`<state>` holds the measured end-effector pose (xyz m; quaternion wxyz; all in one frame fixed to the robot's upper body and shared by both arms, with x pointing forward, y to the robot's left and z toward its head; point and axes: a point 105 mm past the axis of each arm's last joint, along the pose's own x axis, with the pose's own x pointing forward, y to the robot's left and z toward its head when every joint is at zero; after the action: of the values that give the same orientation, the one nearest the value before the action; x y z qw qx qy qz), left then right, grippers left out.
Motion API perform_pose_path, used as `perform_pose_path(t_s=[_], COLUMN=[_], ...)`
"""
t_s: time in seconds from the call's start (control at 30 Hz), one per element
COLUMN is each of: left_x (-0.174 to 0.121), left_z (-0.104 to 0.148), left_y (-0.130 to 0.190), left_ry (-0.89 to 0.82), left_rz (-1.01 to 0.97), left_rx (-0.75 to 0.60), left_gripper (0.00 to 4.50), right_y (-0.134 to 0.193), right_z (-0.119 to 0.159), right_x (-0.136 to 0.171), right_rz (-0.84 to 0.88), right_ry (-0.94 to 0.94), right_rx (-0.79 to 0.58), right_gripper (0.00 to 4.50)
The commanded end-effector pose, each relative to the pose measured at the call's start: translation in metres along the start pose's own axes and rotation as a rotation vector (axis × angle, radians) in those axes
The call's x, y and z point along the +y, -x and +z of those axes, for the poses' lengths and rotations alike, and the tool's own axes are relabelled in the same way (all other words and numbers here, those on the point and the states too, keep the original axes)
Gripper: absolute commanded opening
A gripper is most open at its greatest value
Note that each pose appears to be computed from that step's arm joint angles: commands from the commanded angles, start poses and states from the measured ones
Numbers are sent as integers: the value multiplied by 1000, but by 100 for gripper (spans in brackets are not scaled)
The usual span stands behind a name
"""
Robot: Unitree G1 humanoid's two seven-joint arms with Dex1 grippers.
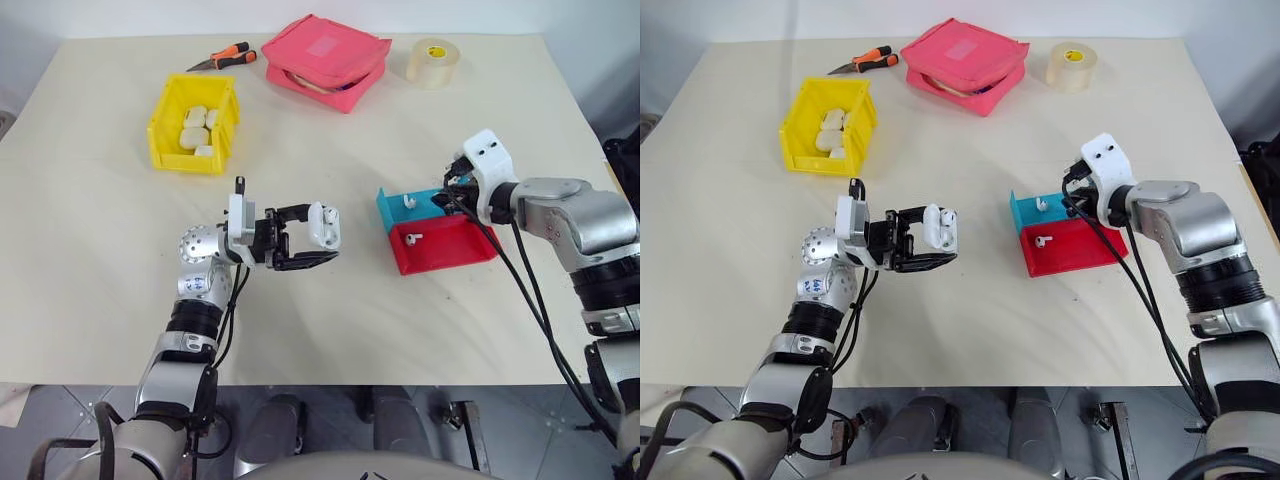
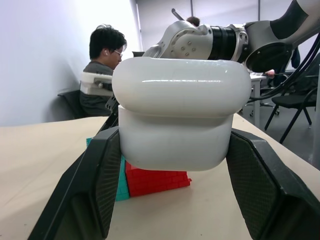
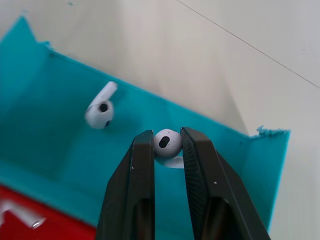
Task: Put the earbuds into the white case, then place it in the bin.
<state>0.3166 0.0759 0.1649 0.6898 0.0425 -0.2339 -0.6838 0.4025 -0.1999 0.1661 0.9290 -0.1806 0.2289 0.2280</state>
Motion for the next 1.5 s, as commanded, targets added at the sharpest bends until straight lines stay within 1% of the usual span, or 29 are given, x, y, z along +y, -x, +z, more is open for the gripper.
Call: perform_pose_path(t_s=[0.03,0.07,0.1,0.2,0.4,0.5,0.63,0.73,0.83,1.0,1.2,1.5], left_x=[1,1,1,1,0,1,2,2,1,0,-2,-5], left_z=[9,9,9,10,9,10,9,9,10,10,11,12], left_y=[2,2,2,3,3,3,2,1,1,1,3,5], left_ry=[-39,-41,-41,-43,-42,-42,-43,-44,-46,-48,-58,-62], left_rz=[16,19,22,28,33,34,36,37,40,46,63,81], left_rx=[-10,-9,-8,-6,-6,-8,-10,-12,-15,-17,-14,-9], left_gripper=[278,278,278,278,278,278,278,278,278,278,278,278], right_y=[2,1,2,4,12,22,29,30,28,15,0,-9], right_z=[13,15,16,20,26,34,31,25,24,27,36,34], right_x=[-5,-4,-4,0,3,6,3,-4,-5,-13,-9,-11], right_rz=[-13,-12,-10,6,35,78,133,152,209,199,233,235], right_ry=[28,30,34,56,117,221,387,459,524,492,386,393], right_rx=[-22,-23,-24,-30,-32,-33,28,84,118,140,134,180], right_gripper=[78,115,137,235,235,235,235,235,235,235,235,235])
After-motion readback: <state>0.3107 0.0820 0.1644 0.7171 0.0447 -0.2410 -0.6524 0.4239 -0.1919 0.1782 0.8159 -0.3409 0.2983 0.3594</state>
